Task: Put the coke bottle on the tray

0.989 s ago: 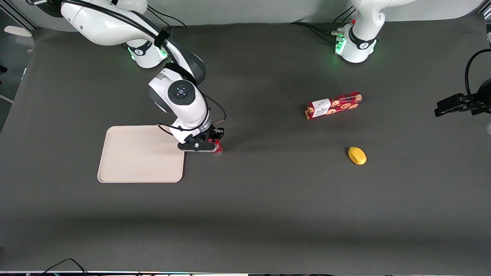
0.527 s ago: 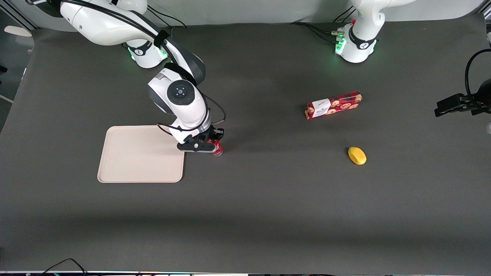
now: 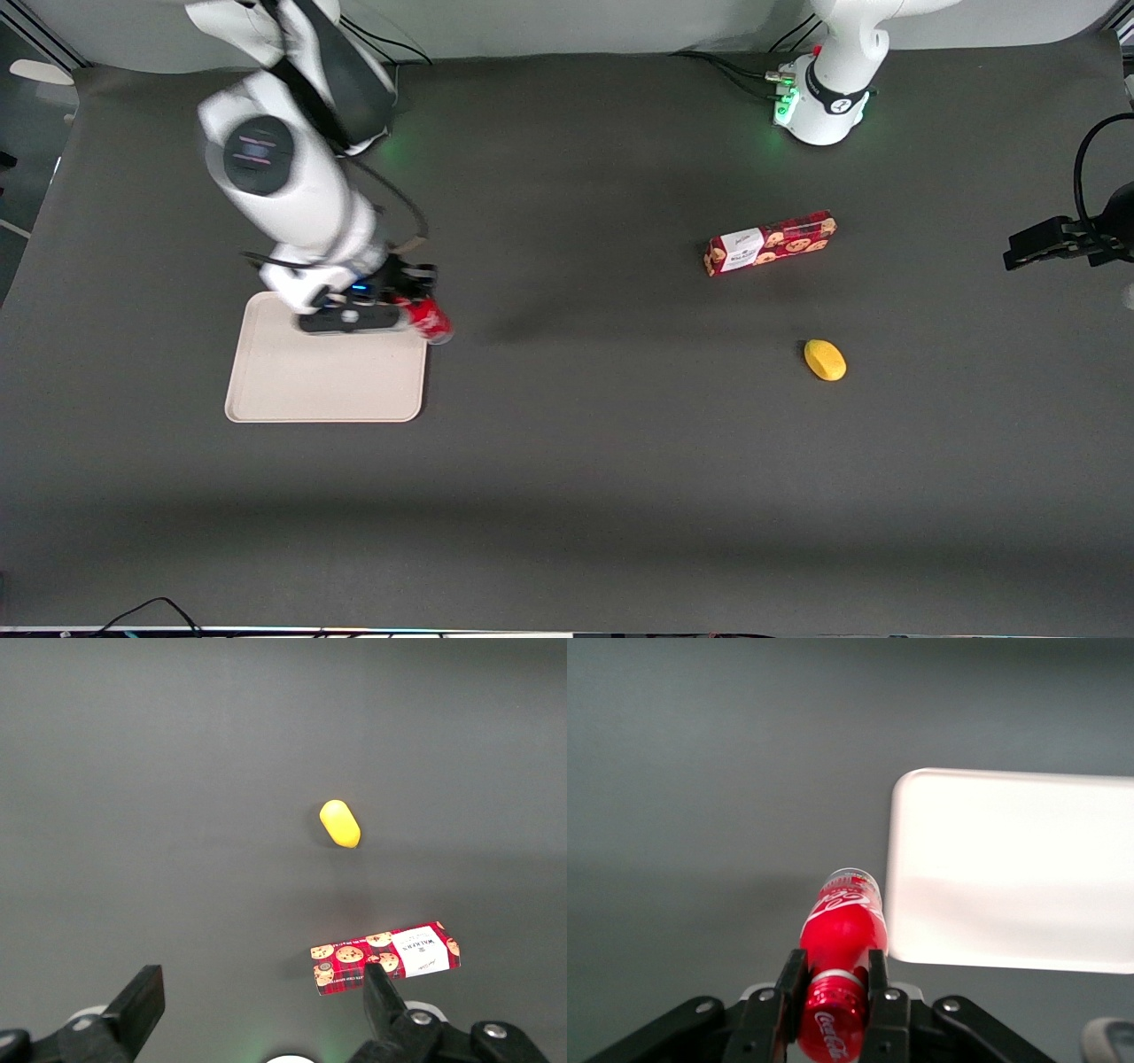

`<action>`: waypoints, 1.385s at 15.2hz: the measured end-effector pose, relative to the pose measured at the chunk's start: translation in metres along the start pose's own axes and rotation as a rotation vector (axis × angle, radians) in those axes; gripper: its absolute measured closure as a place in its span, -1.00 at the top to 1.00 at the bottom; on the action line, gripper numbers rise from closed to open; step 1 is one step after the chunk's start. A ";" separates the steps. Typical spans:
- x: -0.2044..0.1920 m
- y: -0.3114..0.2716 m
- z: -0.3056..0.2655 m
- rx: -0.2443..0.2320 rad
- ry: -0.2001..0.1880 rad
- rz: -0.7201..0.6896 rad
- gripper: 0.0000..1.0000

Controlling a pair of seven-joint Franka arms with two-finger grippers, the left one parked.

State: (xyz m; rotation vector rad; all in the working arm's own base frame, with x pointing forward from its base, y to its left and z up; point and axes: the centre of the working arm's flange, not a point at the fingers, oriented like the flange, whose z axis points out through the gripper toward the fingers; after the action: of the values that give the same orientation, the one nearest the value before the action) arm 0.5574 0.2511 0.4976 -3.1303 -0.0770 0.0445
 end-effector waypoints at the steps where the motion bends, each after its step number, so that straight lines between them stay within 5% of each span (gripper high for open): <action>1: 0.000 0.036 -0.019 -0.008 0.000 -0.039 -0.37; 6: -0.015 0.205 -0.020 -0.040 -0.046 -0.166 -0.37; 10: -0.034 0.311 0.054 -0.029 -0.014 -0.237 -0.37; 13: -0.046 0.337 0.100 -0.037 0.021 -0.268 -0.37; 21: -0.033 0.343 0.160 -0.050 0.040 -0.286 -0.37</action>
State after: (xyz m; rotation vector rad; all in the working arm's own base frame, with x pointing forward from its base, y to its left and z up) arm 0.5363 -0.0921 0.3349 -3.1323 -0.5305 -0.0228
